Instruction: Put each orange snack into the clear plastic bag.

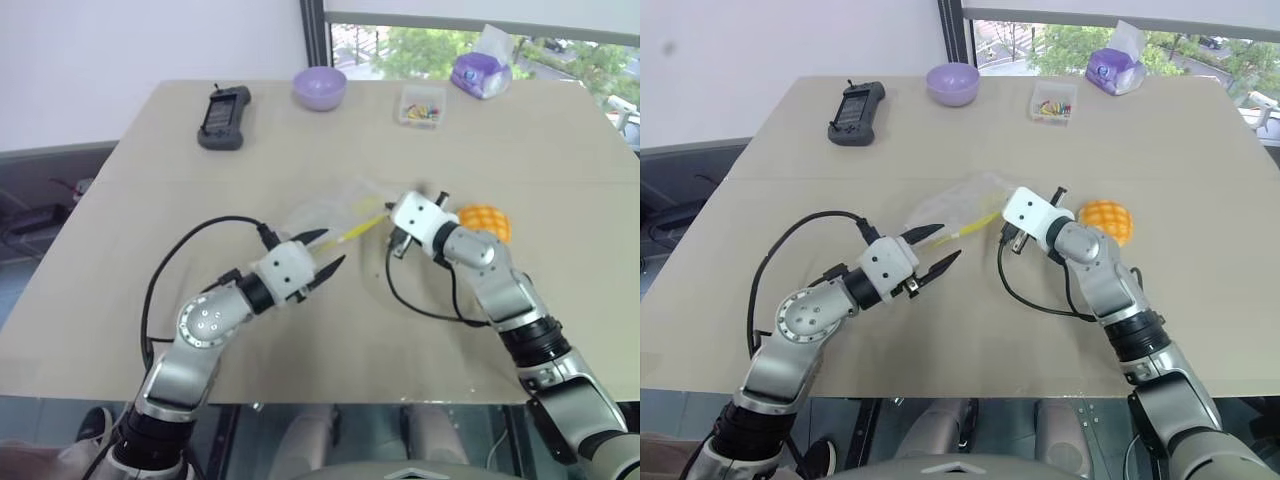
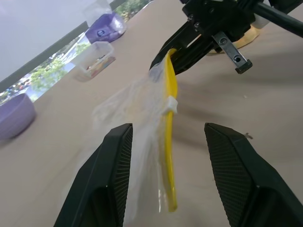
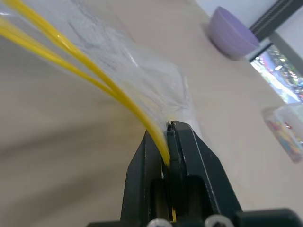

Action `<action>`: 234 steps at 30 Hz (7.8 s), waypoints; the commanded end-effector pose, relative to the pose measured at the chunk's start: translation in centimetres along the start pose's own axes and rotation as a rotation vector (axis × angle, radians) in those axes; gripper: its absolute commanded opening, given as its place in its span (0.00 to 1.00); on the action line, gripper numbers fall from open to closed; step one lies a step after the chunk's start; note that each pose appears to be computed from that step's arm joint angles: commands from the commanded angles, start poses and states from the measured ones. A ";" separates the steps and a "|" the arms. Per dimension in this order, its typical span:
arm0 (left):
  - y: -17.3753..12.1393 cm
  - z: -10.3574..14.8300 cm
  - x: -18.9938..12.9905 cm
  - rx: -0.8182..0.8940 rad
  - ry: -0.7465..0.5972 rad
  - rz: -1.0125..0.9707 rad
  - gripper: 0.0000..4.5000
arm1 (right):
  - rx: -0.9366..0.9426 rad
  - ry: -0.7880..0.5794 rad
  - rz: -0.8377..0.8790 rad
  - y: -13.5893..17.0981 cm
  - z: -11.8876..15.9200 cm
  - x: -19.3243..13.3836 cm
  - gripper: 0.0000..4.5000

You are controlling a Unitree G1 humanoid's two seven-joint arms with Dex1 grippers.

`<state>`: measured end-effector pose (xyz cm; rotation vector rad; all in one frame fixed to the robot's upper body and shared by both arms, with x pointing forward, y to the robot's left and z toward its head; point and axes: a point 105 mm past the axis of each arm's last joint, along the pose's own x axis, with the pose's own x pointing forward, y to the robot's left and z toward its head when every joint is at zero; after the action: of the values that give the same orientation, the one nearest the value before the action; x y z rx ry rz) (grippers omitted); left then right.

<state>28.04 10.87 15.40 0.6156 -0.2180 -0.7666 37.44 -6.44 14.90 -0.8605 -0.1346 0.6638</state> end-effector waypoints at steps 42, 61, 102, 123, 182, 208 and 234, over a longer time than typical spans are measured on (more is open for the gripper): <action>1.4 -1.3 -0.1 0.138 0.116 0.101 0.45 | -0.193 0.067 -0.205 -0.2 2.8 0.0 0.00; 1.7 -1.8 0.2 0.130 0.109 0.133 0.00 | -0.125 -0.011 -0.007 1.1 3.5 -1.9 0.21; 1.4 -1.5 1.1 0.131 0.077 0.107 0.00 | -0.098 -0.131 0.017 0.8 6.4 -0.8 0.49; 1.4 -1.6 1.1 0.126 0.082 0.109 0.00 | 0.055 -0.239 0.135 -0.9 5.8 -4.6 0.49; 0.9 -1.3 1.8 0.128 0.053 0.087 0.00 | 0.415 -0.018 0.146 2.5 4.1 0.7 0.02; 1.5 -1.0 2.4 0.139 0.033 0.100 0.00 | -0.594 -0.155 0.038 2.2 3.0 2.8 0.99; 1.5 -0.5 2.8 0.133 -0.004 0.094 0.00 | -0.529 0.125 -0.072 -1.7 -2.4 2.5 0.99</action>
<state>31.06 9.27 14.98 0.7224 -0.2728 -0.6969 40.23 -4.73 13.36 -1.4050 -0.2861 0.5996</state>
